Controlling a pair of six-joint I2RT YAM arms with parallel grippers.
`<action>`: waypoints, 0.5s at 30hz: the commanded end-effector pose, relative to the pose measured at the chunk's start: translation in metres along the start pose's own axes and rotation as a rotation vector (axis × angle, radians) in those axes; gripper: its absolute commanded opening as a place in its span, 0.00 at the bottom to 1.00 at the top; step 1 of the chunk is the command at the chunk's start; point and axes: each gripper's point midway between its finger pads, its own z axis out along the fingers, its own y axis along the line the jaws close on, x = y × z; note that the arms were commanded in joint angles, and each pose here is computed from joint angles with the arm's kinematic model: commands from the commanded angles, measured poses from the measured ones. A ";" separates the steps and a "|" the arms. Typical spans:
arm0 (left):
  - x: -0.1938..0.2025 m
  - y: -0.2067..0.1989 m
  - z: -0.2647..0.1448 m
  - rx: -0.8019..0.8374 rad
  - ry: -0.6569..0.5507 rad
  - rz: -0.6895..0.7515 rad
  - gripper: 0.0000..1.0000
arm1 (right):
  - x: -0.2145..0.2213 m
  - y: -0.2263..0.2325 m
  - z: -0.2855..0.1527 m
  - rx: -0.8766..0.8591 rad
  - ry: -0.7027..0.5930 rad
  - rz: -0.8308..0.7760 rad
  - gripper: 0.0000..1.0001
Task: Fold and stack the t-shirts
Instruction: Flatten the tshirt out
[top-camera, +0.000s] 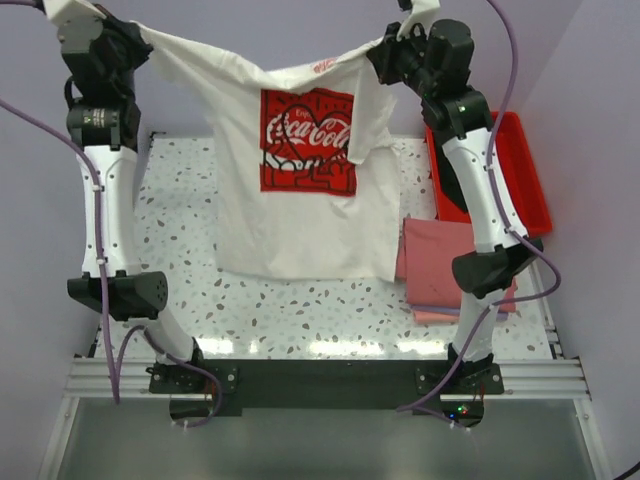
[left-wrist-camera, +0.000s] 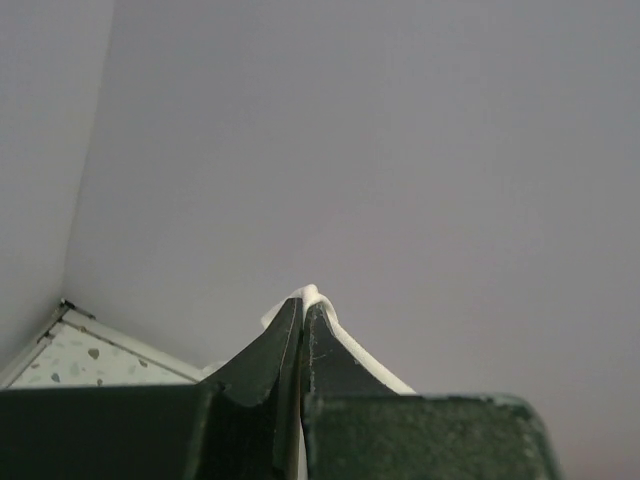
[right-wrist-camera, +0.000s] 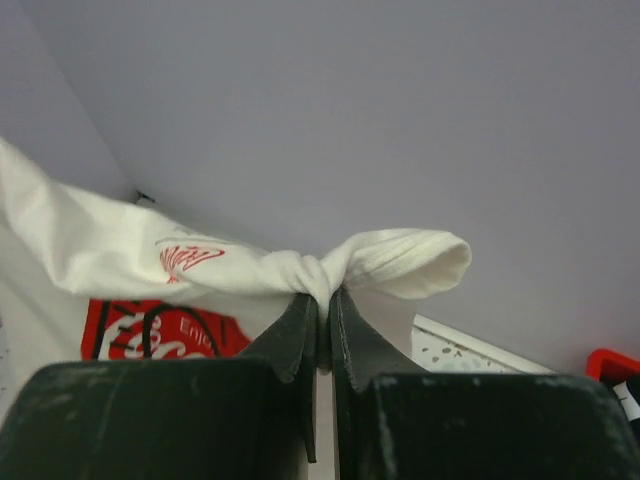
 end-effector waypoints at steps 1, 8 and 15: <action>-0.138 -0.029 -0.058 0.221 -0.277 -0.062 0.00 | -0.157 0.029 -0.076 -0.089 -0.459 -0.059 0.00; -0.133 0.008 -0.076 0.189 -0.245 -0.056 0.00 | -0.142 0.048 -0.112 -0.178 -0.378 -0.171 0.00; 0.014 0.160 -0.124 -0.288 -0.063 -0.084 0.00 | 0.072 0.083 -0.131 -0.418 0.177 -0.084 0.04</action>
